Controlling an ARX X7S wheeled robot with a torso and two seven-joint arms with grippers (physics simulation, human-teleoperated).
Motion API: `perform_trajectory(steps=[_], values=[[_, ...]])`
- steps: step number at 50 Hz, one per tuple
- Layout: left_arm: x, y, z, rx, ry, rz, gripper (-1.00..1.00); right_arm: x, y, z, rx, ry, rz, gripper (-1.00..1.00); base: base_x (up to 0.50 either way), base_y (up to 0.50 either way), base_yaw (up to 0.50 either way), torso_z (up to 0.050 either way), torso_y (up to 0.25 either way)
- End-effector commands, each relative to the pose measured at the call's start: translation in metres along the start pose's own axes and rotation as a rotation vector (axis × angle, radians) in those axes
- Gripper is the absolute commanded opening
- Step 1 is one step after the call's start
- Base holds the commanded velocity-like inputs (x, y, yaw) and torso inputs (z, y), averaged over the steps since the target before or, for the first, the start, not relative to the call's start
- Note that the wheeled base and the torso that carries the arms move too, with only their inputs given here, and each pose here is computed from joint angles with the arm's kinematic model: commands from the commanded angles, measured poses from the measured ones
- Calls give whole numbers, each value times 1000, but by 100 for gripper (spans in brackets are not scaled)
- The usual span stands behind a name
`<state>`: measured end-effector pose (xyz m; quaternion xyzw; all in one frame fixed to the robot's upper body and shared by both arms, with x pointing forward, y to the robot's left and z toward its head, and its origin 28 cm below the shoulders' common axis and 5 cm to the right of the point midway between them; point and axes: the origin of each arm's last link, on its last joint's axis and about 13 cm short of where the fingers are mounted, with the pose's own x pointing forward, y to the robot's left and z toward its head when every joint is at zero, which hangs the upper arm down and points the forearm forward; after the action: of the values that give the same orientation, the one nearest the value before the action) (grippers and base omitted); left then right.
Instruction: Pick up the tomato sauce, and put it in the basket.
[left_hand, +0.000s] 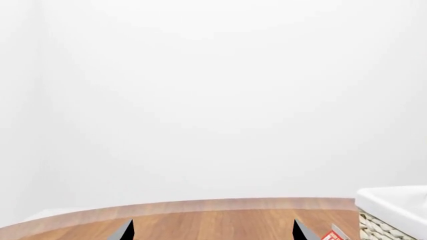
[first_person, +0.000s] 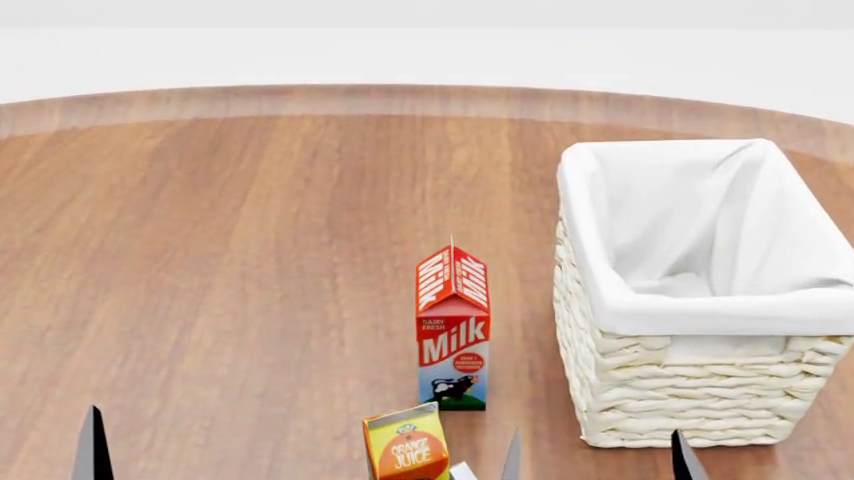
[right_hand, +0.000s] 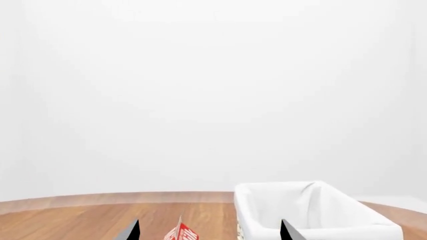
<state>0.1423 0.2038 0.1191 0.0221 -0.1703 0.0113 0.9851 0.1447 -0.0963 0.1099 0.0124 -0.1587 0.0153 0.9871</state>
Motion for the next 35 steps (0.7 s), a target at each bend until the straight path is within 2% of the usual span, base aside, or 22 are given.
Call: perform_trajectory(steps=[1, 2, 4, 8, 14, 16, 29, 30, 35], values=[[1, 0, -3, 6, 9, 3, 100, -5, -3, 6, 42, 9, 17, 100, 0, 0, 0, 0, 0], [1, 0, -3, 8, 9, 5, 100, -5, -3, 6, 42, 9, 17, 100, 0, 0, 0, 0, 0], [1, 1, -3, 7, 11, 9, 100, -26, -16, 6, 18, 83, 61, 100, 0, 0, 0, 0, 0], [1, 1, -4, 13, 10, 17, 100, -51, -27, -1, -29, 160, 45, 100, 0, 0, 0, 0, 0], [1, 1, -5, 13, 14, 15, 100, -76, -29, -12, -62, 246, 43, 100, 0, 0, 0, 0, 0], [2, 2, -6, 12, 18, 20, 100, -84, -30, -17, -111, 271, 35, 100, 0, 0, 0, 0, 0], [1, 0, -5, 6, 24, 20, 100, -113, -33, -38, -123, 401, 46, 100, 0, 0, 0, 0, 0], [1, -1, -7, 7, 29, 16, 100, -130, -26, -62, -85, 517, 80, 100, 0, 0, 0, 0, 0], [1, -1, -7, 9, 30, 14, 100, -131, -23, -65, -81, 524, 92, 100, 0, 0, 0, 0, 0]])
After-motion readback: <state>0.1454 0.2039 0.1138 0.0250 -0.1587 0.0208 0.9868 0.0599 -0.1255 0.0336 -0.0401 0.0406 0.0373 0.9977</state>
